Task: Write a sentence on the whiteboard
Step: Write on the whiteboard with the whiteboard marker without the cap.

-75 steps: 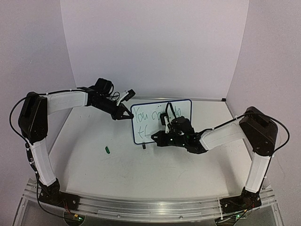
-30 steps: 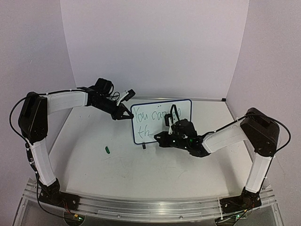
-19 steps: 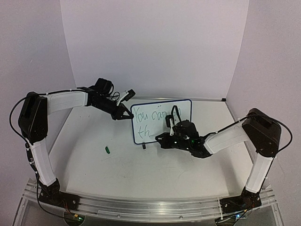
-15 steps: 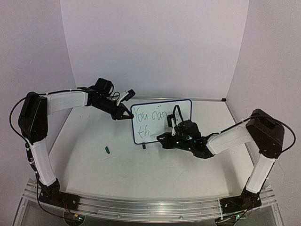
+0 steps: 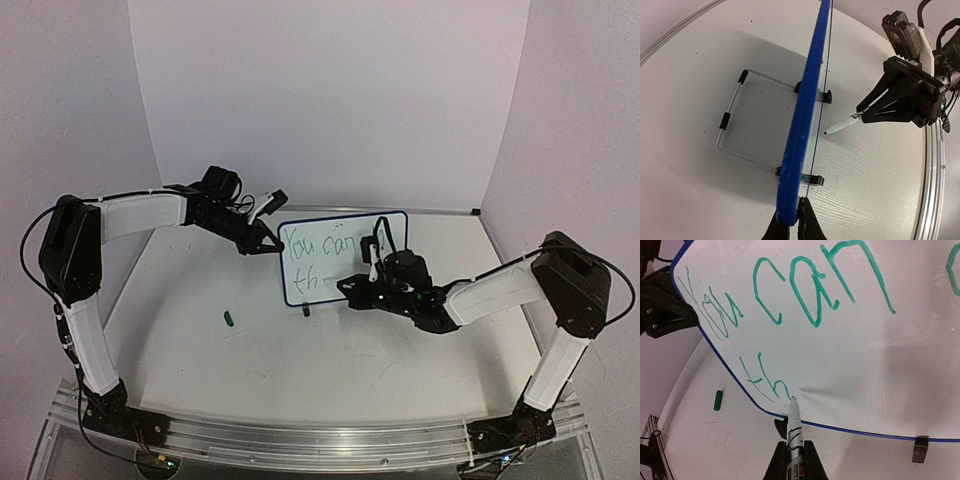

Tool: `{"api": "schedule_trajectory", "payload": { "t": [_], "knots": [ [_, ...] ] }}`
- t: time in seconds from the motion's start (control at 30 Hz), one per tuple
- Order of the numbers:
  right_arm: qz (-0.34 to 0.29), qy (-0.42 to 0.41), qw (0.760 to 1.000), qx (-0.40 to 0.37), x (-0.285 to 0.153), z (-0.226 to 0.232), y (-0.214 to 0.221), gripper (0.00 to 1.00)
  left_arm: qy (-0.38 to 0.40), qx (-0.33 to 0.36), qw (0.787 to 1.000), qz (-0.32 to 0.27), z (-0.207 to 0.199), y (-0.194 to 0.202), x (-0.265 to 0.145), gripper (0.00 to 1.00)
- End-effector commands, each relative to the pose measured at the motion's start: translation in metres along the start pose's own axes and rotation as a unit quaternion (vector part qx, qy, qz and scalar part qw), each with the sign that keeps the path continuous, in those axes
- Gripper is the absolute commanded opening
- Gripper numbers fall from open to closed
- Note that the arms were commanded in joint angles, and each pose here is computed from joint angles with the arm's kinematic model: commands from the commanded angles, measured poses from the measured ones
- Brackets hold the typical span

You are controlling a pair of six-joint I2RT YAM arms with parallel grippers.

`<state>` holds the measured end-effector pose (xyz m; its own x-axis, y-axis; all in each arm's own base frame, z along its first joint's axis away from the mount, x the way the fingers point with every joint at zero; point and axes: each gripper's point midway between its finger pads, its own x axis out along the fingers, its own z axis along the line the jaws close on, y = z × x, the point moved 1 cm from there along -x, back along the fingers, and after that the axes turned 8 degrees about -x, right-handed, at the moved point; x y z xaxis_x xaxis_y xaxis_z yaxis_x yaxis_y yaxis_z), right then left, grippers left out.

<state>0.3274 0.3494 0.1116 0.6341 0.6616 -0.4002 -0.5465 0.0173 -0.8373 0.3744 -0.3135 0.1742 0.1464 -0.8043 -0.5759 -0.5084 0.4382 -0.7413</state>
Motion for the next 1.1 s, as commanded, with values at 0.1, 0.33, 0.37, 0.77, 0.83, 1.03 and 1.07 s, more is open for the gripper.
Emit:
{"api": "schedule_trajectory", "payload": {
  "t": [0.1, 0.33, 0.37, 0.77, 0.83, 1.03, 1.07],
  "knots": [
    [-0.032, 0.004, 0.999, -0.003, 0.007, -0.001, -0.025, 0.0, -0.067, 0.018, 0.998, 0.014, 0.023, 0.006, -0.006, 0.0],
    [-0.025, 0.011, 1.0, -0.001, 0.01, -0.006, -0.019, 0.0, -0.067, 0.017, 0.997, 0.015, 0.024, 0.007, -0.005, 0.0],
    [-0.022, 0.012, 1.0, 0.001, 0.01, -0.007, -0.017, 0.0, -0.067, 0.017, 0.998, 0.015, 0.024, 0.007, -0.005, 0.0],
    [0.011, 0.021, 1.0, 0.017, 0.013, -0.018, 0.012, 0.0, -0.067, 0.016, 0.998, 0.016, 0.024, 0.007, -0.005, 0.0],
    [0.012, 0.02, 1.0, 0.017, 0.014, -0.018, 0.013, 0.0, -0.067, 0.016, 0.998, 0.016, 0.024, 0.007, -0.005, 0.0],
    [0.015, 0.015, 1.0, 0.019, 0.013, -0.016, 0.014, 0.0, -0.066, 0.017, 0.998, 0.015, 0.024, 0.007, -0.005, 0.0],
    [0.014, 0.013, 1.0, 0.019, 0.012, -0.015, 0.013, 0.0, -0.067, 0.017, 0.998, 0.015, 0.023, 0.007, -0.005, 0.0]
  ]
}}
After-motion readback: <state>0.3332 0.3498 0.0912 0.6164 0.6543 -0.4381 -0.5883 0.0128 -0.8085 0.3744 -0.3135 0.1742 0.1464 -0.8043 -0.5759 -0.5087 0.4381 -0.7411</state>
